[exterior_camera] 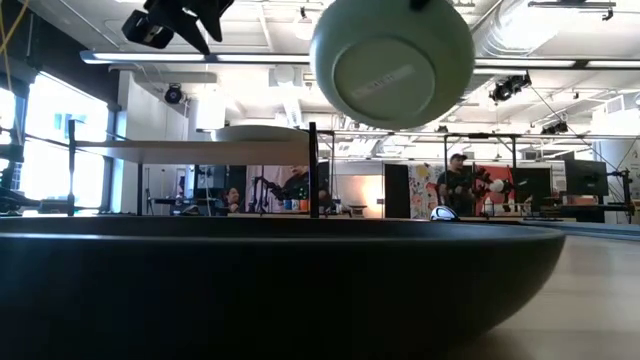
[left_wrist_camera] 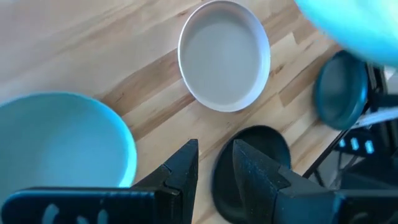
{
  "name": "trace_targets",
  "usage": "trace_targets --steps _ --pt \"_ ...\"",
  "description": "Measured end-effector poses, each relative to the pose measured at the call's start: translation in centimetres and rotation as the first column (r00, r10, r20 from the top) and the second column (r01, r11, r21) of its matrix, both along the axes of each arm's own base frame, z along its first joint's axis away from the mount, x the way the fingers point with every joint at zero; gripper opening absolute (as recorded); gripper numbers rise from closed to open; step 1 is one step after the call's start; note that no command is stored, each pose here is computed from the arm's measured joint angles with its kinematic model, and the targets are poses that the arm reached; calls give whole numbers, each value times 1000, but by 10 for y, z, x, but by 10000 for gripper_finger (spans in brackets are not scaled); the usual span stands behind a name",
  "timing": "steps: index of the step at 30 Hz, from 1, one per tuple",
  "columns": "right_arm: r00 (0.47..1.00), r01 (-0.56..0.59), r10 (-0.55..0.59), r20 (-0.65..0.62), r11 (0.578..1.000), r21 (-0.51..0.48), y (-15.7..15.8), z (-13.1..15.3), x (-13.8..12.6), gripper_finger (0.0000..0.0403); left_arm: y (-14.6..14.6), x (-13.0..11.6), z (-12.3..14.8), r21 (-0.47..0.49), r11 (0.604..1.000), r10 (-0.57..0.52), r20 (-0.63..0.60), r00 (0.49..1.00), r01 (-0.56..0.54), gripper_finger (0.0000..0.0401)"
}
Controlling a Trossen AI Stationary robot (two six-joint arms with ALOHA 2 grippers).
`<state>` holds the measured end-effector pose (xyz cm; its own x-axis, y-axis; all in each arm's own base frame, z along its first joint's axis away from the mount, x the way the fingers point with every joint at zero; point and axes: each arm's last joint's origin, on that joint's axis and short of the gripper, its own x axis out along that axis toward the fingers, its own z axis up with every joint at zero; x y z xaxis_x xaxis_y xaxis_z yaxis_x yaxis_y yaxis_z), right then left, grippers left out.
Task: Place and stack plates onto a shelf
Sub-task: Stack the green plate on top of the white plate on the shelf
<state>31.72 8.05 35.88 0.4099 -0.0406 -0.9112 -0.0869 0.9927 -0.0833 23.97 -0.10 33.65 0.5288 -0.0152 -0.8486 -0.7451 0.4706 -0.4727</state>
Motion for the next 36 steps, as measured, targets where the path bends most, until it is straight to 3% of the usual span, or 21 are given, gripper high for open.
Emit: trace_targets --steps 5,14,21,30,36 --pt "985 -172 172 -13 982 -78 0 0 0 0 0 0 0 -49 996 79 -3 997 -79 90" --pt "942 -334 335 -19 930 -153 2 -2 5 0 0 2 1 -91 986 144 11 990 -142 90" --pt "913 -409 400 -85 896 -171 8 -18 16 0 0 9 7 -125 980 170 103 980 -157 90" --pt "874 -485 471 -119 855 -183 20 -26 19 0 0 20 -5 -148 969 209 44 977 -200 90" --pt "876 -483 469 -115 855 -191 20 -26 20 0 0 33 -15 -159 962 228 15 974 -223 90"
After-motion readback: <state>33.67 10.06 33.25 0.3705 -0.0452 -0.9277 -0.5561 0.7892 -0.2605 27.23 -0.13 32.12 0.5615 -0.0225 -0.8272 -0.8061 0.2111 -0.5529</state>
